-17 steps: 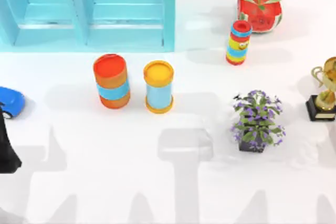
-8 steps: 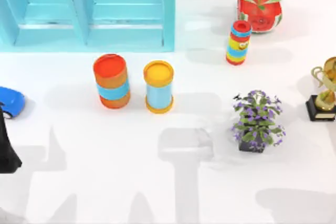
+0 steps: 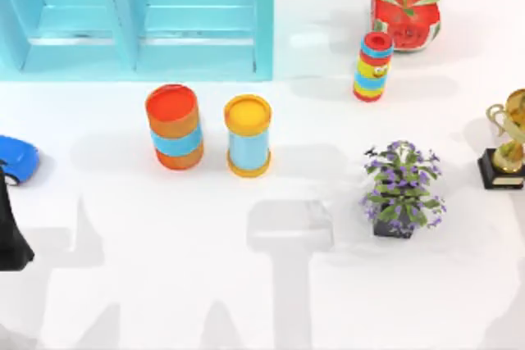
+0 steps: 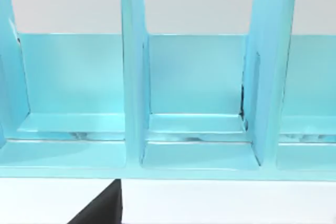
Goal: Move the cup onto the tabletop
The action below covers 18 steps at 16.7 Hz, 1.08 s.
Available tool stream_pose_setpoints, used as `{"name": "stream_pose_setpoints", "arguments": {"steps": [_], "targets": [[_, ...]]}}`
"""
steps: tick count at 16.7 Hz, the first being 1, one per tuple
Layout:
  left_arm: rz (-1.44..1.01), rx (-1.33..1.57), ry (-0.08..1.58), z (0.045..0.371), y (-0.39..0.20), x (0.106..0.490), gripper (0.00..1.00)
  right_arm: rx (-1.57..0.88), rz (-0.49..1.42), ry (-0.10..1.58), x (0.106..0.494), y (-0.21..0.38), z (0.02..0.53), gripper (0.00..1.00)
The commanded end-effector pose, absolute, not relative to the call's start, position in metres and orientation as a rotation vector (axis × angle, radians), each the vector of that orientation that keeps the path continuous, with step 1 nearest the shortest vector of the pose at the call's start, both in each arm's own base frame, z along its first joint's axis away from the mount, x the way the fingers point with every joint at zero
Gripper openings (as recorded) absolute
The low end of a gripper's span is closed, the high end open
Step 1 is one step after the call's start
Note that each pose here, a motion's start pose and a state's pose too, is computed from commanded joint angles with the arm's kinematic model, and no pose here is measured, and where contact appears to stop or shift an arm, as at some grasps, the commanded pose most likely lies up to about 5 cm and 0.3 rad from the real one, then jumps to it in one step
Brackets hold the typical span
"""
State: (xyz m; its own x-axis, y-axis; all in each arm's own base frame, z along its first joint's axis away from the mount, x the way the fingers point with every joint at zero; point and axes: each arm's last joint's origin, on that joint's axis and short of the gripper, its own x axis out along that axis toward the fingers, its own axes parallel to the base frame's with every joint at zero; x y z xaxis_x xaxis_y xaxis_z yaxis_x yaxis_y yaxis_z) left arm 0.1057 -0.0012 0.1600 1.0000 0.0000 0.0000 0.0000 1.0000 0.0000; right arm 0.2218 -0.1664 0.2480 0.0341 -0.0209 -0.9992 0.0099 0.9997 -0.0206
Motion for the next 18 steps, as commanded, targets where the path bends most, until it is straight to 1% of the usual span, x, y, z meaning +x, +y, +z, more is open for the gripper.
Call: {"name": "stream_pose_setpoints", "arguments": {"steps": [2,9,18], "targets": [[0.0,0.0,0.0,0.16,-0.001,0.106,1.0,0.008,-0.008,1.564,0.224,-0.174,0.246,1.0],[0.0,0.0,0.0,0.16,-0.001,0.106,1.0,0.008,-0.005,1.567,0.225,-0.173,0.243,1.0],[0.0,0.0,0.0,0.16,-0.001,0.106,1.0,0.008,-0.007,1.564,0.228,-0.176,0.183,1.0]]}}
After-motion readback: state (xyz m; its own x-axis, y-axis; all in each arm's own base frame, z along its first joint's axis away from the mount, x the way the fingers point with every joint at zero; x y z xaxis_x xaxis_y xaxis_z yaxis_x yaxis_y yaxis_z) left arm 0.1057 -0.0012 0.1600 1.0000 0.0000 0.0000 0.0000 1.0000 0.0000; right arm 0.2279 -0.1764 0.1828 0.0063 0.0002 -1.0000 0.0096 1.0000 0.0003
